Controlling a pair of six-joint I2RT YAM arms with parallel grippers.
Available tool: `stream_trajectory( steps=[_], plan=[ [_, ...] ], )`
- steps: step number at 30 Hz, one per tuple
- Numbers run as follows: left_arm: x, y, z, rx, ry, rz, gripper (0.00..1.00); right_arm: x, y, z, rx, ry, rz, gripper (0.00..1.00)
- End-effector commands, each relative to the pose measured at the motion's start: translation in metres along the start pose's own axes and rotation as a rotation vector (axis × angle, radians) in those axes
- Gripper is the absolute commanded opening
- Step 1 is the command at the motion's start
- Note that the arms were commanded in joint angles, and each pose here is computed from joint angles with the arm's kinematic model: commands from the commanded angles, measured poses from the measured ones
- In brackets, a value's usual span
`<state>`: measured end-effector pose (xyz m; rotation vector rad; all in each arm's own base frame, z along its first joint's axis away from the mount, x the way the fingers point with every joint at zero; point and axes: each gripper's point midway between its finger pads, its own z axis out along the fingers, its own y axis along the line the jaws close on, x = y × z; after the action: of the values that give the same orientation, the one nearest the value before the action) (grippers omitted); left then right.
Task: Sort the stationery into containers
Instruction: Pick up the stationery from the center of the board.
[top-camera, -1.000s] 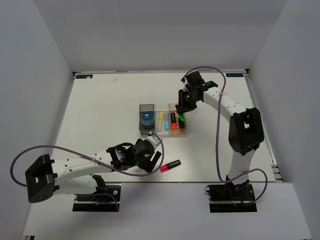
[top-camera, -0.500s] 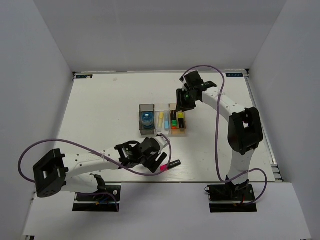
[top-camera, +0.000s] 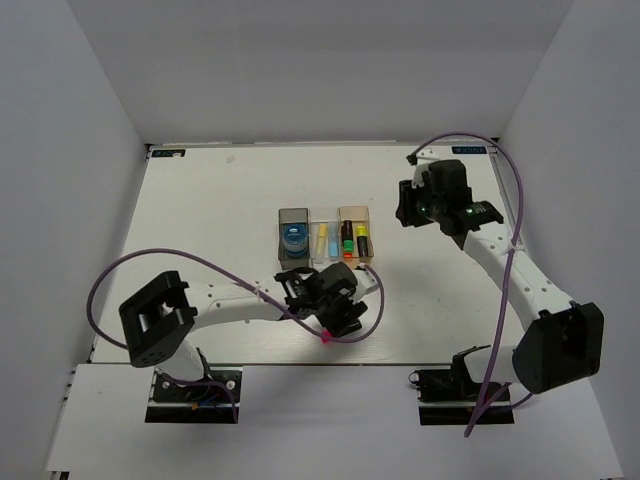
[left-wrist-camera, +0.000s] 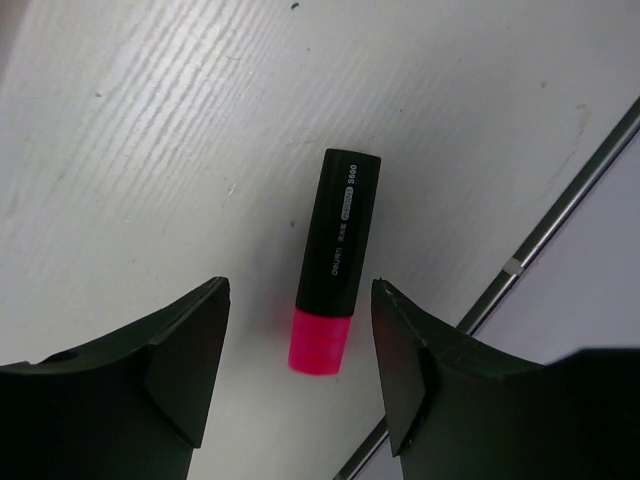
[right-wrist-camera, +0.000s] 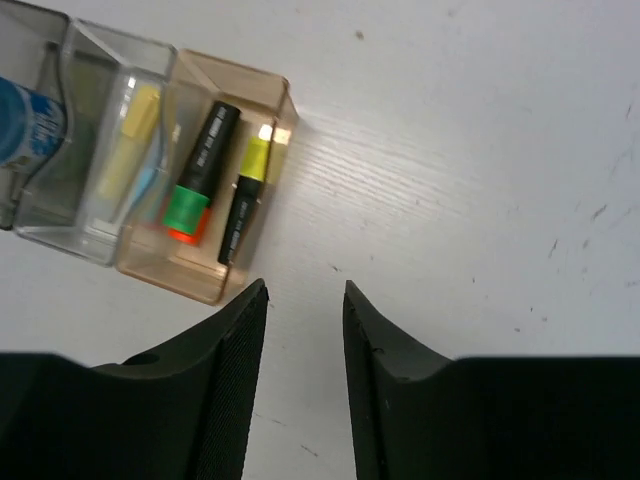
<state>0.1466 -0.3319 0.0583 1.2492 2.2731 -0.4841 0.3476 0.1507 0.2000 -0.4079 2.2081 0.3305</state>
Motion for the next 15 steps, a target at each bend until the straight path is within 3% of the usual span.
stream_trajectory(
  steps=[1,12,14,15],
  plan=[
    [-0.005,-0.013,0.007,0.063,0.015,0.026,0.69,0.031,-0.011,0.002,0.001,0.053,0.005,0.4],
    [0.027,-0.008,0.032,0.031,0.147,0.026,0.63,0.059,-0.025,-0.006,-0.016,0.078,0.192,0.41],
    [0.033,-0.008,0.035,0.021,0.165,0.032,0.57,0.057,-0.028,-0.008,-0.025,0.067,0.221,0.41],
    [0.037,-0.008,0.036,0.016,0.18,0.037,0.45,0.058,-0.029,-0.008,-0.023,0.069,0.236,0.41]
  ],
)
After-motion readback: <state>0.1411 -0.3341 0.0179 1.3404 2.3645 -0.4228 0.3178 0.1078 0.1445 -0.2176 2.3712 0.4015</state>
